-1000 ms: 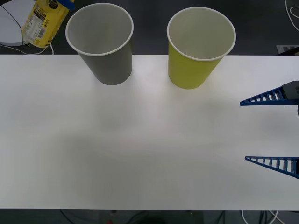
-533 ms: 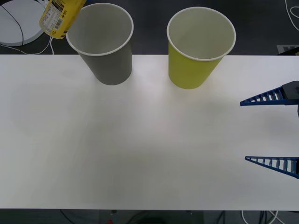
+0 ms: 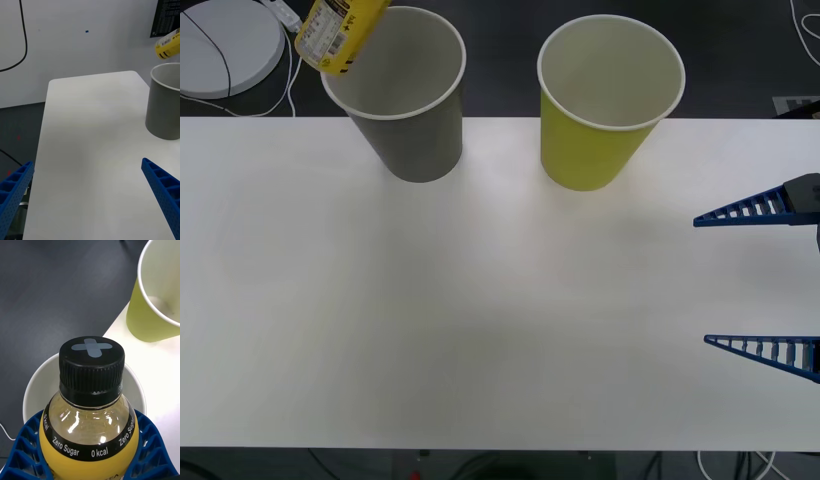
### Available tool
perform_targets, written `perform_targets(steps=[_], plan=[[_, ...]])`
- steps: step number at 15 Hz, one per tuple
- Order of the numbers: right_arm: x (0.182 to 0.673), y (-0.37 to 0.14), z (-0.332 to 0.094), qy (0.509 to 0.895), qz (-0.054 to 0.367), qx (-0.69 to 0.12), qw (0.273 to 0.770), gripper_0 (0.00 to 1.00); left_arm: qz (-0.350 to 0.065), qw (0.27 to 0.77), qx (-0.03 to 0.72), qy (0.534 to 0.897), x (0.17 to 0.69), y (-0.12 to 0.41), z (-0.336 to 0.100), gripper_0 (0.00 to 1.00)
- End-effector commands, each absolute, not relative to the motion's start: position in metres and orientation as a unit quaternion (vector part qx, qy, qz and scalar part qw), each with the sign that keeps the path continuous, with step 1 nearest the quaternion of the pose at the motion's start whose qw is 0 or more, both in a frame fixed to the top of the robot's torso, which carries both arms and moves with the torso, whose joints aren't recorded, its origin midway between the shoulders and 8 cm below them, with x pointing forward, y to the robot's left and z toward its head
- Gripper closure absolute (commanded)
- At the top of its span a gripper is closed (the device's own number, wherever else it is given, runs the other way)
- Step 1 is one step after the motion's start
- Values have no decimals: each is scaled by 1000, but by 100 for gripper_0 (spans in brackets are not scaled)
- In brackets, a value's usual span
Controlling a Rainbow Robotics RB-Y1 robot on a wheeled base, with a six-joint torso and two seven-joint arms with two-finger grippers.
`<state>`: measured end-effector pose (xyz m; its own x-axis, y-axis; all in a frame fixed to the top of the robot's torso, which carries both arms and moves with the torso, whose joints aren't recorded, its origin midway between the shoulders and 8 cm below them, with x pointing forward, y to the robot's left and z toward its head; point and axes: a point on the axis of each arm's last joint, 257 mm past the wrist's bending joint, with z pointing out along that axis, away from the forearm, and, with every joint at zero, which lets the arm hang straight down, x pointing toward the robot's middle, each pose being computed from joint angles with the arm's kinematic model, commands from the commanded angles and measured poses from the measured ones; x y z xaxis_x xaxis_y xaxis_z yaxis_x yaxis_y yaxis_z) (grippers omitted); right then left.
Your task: Put the can into the green bin and the plastic bottle into the gray bin
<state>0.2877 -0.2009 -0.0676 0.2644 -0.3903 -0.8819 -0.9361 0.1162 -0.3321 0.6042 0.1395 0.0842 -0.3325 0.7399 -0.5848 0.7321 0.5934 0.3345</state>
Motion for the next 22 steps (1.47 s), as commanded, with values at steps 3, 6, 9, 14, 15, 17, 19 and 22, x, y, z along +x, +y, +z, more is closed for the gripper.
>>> perform_targets(steps=[3, 6, 9, 14, 15, 17, 19, 22], plan=[[288, -201, -68, 545, 267, -609, 511, 0, 4, 359, 454, 815, 604, 131, 80, 100], [288, -201, -68, 545, 267, -609, 511, 0, 4, 364, 455, 812, 606, 127, 81, 100], [288, -201, -68, 545, 267, -609, 511, 0, 1, 363, 456, 812, 605, 125, 81, 14], [288, -201, -68, 545, 267, -609, 511, 0, 1, 363, 457, 812, 605, 124, 80, 0], [288, -201, -68, 545, 267, -609, 511, 0, 1, 363, 456, 812, 605, 125, 80, 0], [288, -201, -68, 545, 267, -609, 511, 0, 2, 363, 455, 813, 606, 125, 80, 0], [288, -201, -68, 545, 267, -609, 511, 0, 2, 363, 455, 813, 606, 125, 81, 0], [288, -201, -68, 545, 267, -609, 511, 0, 2, 364, 455, 813, 606, 125, 81, 0]])
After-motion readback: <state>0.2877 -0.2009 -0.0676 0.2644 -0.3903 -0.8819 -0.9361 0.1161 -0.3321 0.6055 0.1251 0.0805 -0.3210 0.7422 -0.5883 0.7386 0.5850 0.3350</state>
